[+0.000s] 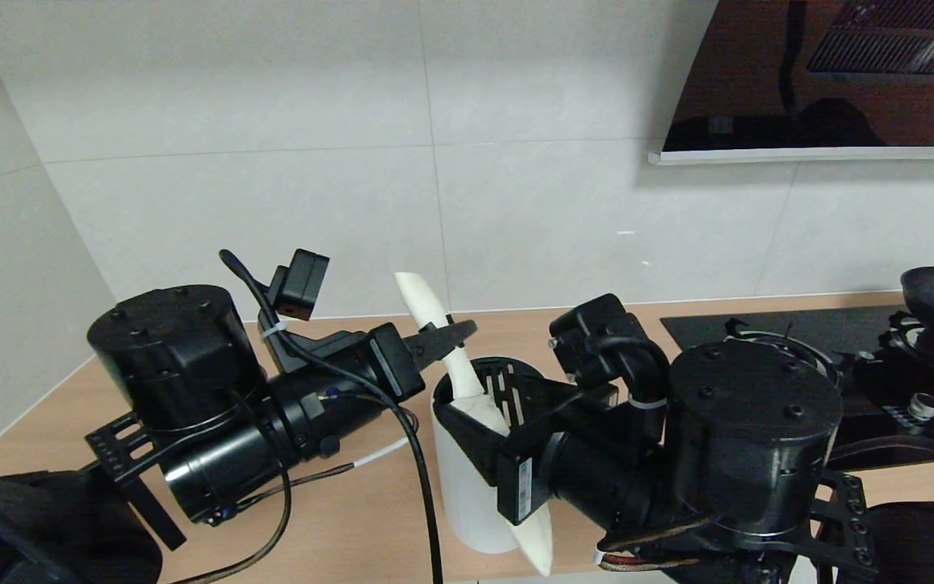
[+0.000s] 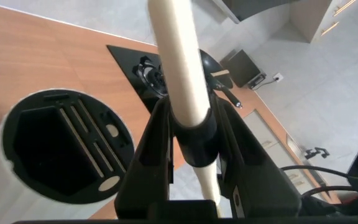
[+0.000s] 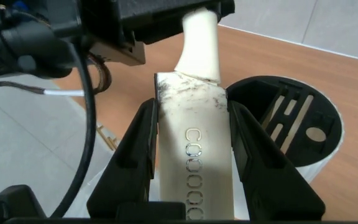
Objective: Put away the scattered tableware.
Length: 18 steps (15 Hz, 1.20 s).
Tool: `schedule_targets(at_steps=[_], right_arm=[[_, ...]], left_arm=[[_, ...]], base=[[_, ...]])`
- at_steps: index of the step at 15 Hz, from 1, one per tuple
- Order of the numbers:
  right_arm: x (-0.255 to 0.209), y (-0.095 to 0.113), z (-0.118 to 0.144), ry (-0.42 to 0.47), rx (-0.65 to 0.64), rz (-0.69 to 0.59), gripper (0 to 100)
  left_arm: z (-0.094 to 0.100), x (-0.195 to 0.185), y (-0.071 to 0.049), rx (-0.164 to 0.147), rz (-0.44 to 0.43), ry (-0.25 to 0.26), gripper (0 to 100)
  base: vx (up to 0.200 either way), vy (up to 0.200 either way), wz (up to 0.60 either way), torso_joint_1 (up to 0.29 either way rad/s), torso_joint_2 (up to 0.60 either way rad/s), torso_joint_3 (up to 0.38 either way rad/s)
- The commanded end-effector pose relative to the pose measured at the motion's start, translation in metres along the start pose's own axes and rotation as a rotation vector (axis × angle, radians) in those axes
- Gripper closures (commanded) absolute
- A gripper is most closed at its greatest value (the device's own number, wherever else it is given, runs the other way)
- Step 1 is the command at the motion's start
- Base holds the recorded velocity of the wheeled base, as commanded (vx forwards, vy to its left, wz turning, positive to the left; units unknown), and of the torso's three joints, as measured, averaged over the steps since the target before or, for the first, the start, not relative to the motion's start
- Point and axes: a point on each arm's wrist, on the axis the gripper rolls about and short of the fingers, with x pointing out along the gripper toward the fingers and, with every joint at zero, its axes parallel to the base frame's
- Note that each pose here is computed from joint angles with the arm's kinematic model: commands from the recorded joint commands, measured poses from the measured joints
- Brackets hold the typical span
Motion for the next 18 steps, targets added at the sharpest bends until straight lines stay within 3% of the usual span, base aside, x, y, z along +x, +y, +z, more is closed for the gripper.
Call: schedule_targets(at_steps=[1,3,5,8,9,10,11,12,15,17,18], right_arm=[[0.0,-0.001,0.0,0.003,0.0,0.0,0],[0.0,-0.003,0.002,-0.003,0.001,-0.007,0],[-0.006,-0.018,0.018,-0.053,0.014,-0.048,0],[-0.007,-0.062,0.036,-0.104,0.025,-0.179,0],[-0.007,-0.081,0.041,-0.12,0.028,-0.236,0],[-0.008,-0.1,0.047,-0.139,0.031,-0.287,0],[-0.009,-0.116,0.051,-0.151,0.032,-0.321,0],[-0.011,-0.122,0.053,-0.158,0.034,-0.337,0],[-0.012,-0.127,0.052,-0.152,0.033,-0.35,0],[-0.012,-0.128,0.046,-0.129,0.032,-0.354,0],[-0.013,-0.128,0.045,-0.128,0.032,-0.353,0]], left_arm=[[0.003,-0.001,-0.003,0.005,-0.012,-0.015,100],[0.006,-0.003,-0.007,0.008,-0.023,-0.027,100],[0.018,-0.01,-0.018,0.019,-0.026,-0.056,100],[0.041,-0.017,-0.038,0.096,0.087,-0.141,100],[0.053,-0.016,-0.047,0.134,0.145,-0.193,100],[0.061,-0.017,-0.054,0.164,0.19,-0.224,100],[0.065,-0.02,-0.063,0.215,0.216,-0.239,100],[0.066,-0.022,-0.068,0.255,0.223,-0.24,100],[0.062,-0.036,-0.092,0.424,0.208,-0.248,100],[0.054,-0.031,-0.1,0.539,0.319,-0.261,100],[0.049,-0.024,-0.101,0.562,0.363,-0.271,100]], base=[[0.0,0.0,0.0,0.0,0.0,0.0],[0.0,0.0,0.0,0.0,0.0,0.0],[0.0,0.0,0.0,0.0,0.0,0.0],[0.0,0.0,0.0,0.0,0.0,0.0],[0.0,0.0,0.0,0.0,0.0,0.0],[0.0,0.0,0.0,0.0,0.0,0.0],[0.0,0.0,0.0,0.0,0.0,0.0],[0.0,0.0,0.0,0.0,0.0,0.0],[0.0,0.0,0.0,0.0,0.0,0.0],[0.0,0.0,0.0,0.0,0.0,0.0],[0.0,0.0,0.0,0.0,0.0,0.0]])
